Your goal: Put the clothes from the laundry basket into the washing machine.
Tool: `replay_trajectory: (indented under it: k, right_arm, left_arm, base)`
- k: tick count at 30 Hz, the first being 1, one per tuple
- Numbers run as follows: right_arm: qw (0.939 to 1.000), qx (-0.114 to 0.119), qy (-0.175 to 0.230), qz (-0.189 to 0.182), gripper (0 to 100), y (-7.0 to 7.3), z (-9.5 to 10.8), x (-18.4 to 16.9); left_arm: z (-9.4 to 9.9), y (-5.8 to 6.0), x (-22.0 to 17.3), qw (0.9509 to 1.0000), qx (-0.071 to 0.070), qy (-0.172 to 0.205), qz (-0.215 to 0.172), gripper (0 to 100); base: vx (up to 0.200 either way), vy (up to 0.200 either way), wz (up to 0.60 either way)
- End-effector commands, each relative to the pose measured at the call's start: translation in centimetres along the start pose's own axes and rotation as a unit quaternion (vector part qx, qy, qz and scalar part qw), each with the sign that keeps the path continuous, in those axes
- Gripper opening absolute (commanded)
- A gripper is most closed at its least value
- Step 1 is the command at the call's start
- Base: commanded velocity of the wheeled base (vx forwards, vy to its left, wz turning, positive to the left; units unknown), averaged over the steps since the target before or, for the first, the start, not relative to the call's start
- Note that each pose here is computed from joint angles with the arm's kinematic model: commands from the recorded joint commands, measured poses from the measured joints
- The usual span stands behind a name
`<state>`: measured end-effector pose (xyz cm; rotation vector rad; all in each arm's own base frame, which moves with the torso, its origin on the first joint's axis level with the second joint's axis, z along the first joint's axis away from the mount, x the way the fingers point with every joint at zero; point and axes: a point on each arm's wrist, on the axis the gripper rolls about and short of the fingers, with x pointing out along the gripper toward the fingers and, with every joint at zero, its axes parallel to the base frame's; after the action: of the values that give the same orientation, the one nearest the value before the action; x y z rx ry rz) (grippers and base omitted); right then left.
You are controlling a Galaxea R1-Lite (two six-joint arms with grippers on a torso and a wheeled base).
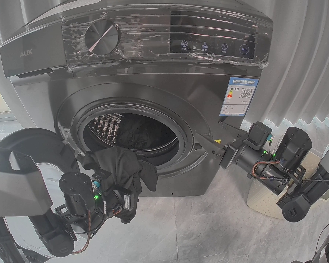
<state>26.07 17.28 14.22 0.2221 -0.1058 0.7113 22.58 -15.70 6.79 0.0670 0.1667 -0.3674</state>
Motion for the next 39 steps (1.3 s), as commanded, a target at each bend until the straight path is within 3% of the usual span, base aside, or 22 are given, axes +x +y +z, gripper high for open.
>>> replay_trajectory:
  k: [1,6,9,11,13,14,15,18,20,31,32,36,39]
  right_arm:
    - [1.0000,0.000,-0.001,0.002,100,0.1,0.0,0.0]
    - [0.9999,-0.010,-0.004,0.004,100,0.2,0.2,0.0]
    - [0.9999,-0.010,-0.003,0.003,100,0.2,0.2,0.0]
    - [0.9999,-0.010,-0.004,0.003,100,0.2,0.2,0.0]
    - [0.9999,-0.011,-0.008,0.004,100,0.3,0.5,-0.1]
    - [0.9999,-0.011,-0.008,0.004,100,0.3,0.5,-0.1]
    - [0.9999,-0.011,-0.009,0.005,100,0.3,0.6,-0.1]
    - [0.9998,-0.011,-0.013,0.005,100,0.4,0.8,-0.2]
    - [0.9998,-0.011,-0.013,0.006,100,0.4,0.8,-0.2]
    - [0.9999,-0.010,-0.007,0.006,100,0.4,0.6,-0.4]
    - [0.9999,-0.010,-0.002,0.006,100,0.5,0.4,-0.6]
    - [0.9998,-0.008,0.016,0.008,100,0.6,-0.2,-1.2]
    - [0.9985,-0.008,0.046,0.027,100,1.1,-1.0,-2.7]
  left_arm:
    - [0.1,0.1,0.3,1.0000,-0.004,-0.003,0.002,0]
    - [0.5,-0.4,2.5,0.9995,-0.018,-0.025,0.002,0]
    - [-0.2,-0.5,4.0,0.9996,-0.011,-0.022,0.011,0]
    - [-0.2,0.2,5.1,0.9993,-0.018,-0.028,0.018,0]
    - [-0.1,0.9,7.3,0.9983,-0.034,-0.047,0.000,0]
    - [-0.1,0.9,7.3,0.9983,-0.034,-0.047,0.000,0]
    - [0.2,1.6,8.6,0.9966,-0.054,-0.061,-0.010,0]
    - [0.2,1.9,9.9,0.9940,-0.085,-0.068,-0.015,0]
    - [0.3,1.9,10.6,0.9928,-0.093,-0.074,-0.012,0]
    - [1.1,2.9,15.4,0.9892,-0.098,-0.106,0.022,0]
    - [1.6,3.5,17.6,0.9867,-0.101,-0.124,0.030,0]
    - [2.2,4.3,19.0,0.9861,-0.104,-0.123,0.039,0]
    - [3.6,5.0,20.5,0.9824,-0.123,-0.133,0.045,0]
  base:
    - [0.000,0.000,0.00]
    - [0.000,0.000,0.00]
    - [0.000,0.000,0.00]
    - [0.000,0.000,0.00]
    - [0.000,0.000,0.00]
    - [0.000,0.000,0.00]
    - [0.000,0.000,0.00]
    - [0.000,0.000,0.00]
    - [0.000,0.000,0.00]
    - [0.000,0.000,0.00]
    - [0.000,0.000,0.00]
    - [0.000,0.000,0.00]
    - [0.000,0.000,0.00]
